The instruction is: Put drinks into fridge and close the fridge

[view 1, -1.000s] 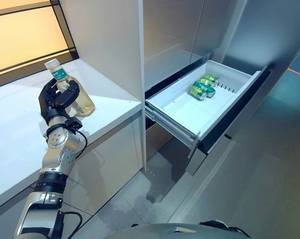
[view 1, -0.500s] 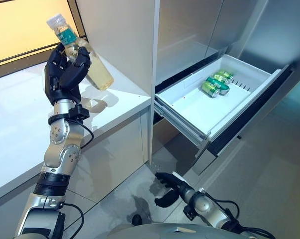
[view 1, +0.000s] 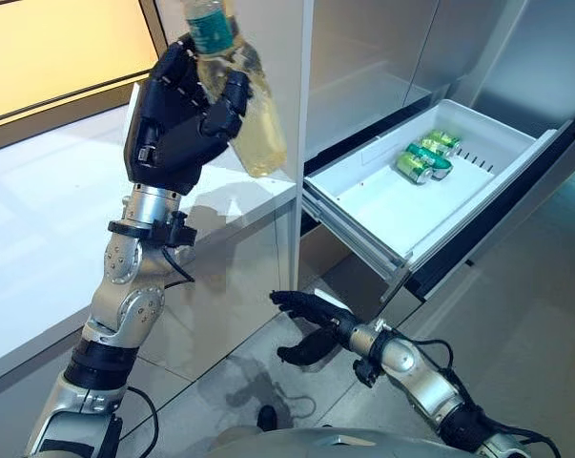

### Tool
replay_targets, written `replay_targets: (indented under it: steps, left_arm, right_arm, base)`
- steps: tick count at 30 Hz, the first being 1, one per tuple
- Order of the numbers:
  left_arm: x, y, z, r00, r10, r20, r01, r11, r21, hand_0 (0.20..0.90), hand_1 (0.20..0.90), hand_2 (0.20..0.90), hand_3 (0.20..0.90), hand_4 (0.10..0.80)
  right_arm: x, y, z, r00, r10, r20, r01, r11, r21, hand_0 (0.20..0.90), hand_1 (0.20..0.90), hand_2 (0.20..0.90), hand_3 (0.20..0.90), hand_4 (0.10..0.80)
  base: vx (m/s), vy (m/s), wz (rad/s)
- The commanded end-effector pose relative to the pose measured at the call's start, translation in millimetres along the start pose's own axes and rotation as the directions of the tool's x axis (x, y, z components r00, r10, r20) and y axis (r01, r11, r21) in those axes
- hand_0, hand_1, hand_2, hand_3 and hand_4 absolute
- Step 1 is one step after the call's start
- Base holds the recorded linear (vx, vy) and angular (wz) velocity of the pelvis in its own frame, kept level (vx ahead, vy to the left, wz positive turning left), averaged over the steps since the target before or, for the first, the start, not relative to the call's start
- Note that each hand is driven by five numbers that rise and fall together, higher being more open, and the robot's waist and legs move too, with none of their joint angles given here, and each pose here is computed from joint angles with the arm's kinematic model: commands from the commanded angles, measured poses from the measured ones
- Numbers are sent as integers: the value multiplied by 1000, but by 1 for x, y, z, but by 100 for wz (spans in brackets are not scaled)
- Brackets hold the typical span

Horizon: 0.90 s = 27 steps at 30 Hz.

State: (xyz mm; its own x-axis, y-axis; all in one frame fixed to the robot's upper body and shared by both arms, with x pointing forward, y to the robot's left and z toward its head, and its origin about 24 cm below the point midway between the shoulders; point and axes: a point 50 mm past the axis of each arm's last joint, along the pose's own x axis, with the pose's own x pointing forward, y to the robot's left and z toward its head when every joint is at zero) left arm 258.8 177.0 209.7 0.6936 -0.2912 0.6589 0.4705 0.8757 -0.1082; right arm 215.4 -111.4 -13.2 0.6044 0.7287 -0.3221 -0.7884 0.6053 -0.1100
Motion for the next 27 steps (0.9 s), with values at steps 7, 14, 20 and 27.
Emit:
replay_targets:
  steps: [7,14,20,27]
  left_arm:
    - [7,-22,53,904,-304,301,257,948,188,300,300,300,200,100]
    - [1,-16,60,895,-353,273,245,900,361,300,300,300,200,100]
    - [2,-14,62,888,-365,280,233,881,411,300,300,300,200,100]
    - [9,-18,57,887,-373,273,254,887,387,300,300,300,200,100]
  right_arm:
    - [-32,-34,120,805,227,548,-197,974,-114,900,900,900,900,800]
    - [-60,-58,149,736,140,662,-91,990,-109,900,900,900,900,800]
    - [-62,-68,153,730,89,678,-42,995,-86,900,900,900,900,800]
    - [-54,-74,163,737,72,672,-42,997,-61,900,900,900,900,800]
  base:
    - [-5,0,0]
    - [-10,1,-1]
    - [0,0,0]
    - [0,-1,0]
